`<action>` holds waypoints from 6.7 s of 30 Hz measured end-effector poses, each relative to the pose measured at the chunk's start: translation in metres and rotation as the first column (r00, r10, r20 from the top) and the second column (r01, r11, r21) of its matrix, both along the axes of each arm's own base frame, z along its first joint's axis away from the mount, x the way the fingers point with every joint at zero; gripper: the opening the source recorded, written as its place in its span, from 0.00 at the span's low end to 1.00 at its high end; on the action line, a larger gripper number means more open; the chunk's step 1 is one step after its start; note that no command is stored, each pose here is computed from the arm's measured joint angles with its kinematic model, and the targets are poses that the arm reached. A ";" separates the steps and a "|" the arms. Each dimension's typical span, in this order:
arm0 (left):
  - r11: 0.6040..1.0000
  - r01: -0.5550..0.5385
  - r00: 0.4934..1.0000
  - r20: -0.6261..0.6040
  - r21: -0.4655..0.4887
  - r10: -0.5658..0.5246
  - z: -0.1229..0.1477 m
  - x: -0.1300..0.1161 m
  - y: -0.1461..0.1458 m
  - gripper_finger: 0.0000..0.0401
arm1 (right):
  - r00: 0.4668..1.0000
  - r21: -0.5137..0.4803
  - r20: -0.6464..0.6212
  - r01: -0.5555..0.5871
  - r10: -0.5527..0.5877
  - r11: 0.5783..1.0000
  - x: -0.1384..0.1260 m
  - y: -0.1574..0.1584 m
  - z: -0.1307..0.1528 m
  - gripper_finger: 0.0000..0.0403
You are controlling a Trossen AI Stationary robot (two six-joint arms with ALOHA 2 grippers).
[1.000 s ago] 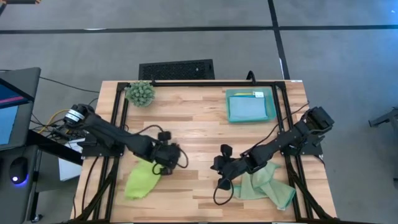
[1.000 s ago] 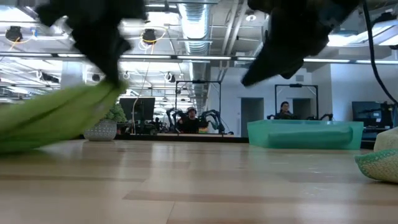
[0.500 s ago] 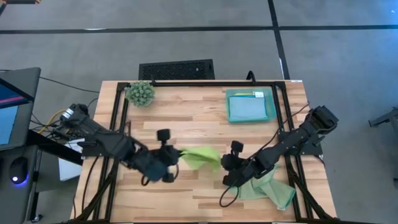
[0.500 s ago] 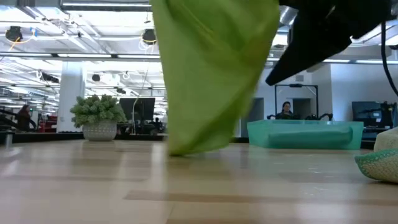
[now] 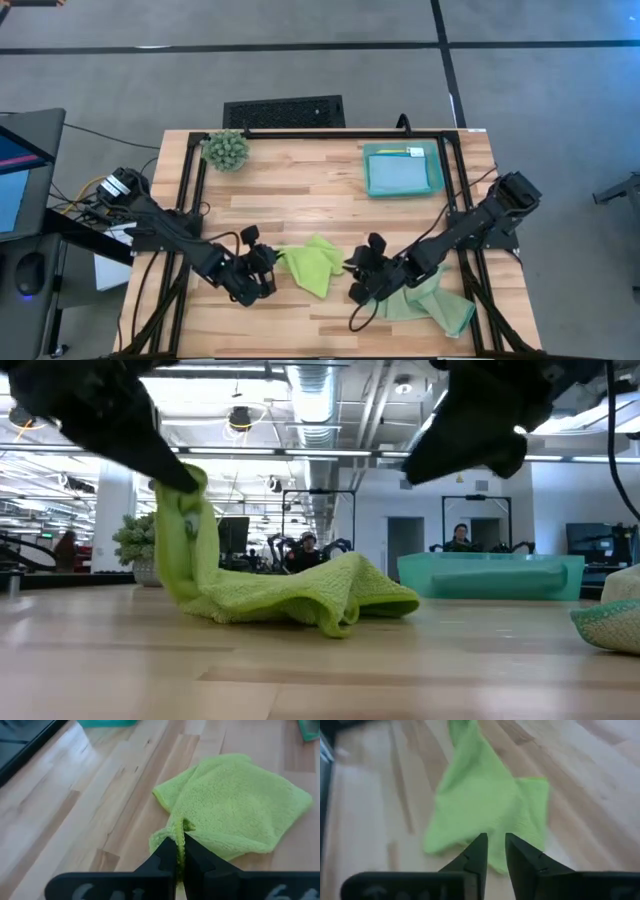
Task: Fold microfiber towels
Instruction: Fold the green microfiber cloth
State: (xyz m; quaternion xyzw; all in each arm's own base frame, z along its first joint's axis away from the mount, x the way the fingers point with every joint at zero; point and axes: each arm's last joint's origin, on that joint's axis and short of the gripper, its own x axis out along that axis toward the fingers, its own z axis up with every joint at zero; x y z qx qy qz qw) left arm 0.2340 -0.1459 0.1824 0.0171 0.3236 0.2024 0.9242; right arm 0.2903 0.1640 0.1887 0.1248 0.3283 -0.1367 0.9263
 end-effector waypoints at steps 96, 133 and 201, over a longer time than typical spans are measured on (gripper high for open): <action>0.871 0.485 0.857 0.155 0.080 -0.491 0.109 -0.054 -0.006 0.00 | 0.994 -0.490 -0.098 -0.013 -0.040 0.871 -0.023 -0.007 0.157 0.00; 0.878 0.475 0.877 -0.108 0.056 -0.468 -0.058 -0.018 -0.049 0.30 | 0.838 -0.232 -0.535 -0.273 0.112 0.933 0.046 0.051 -0.001 0.01; 0.532 0.792 0.594 -0.584 0.301 -0.553 -0.028 -0.011 -0.056 0.13 | 0.825 -0.215 -0.550 -0.293 0.132 0.932 0.051 0.045 0.000 0.02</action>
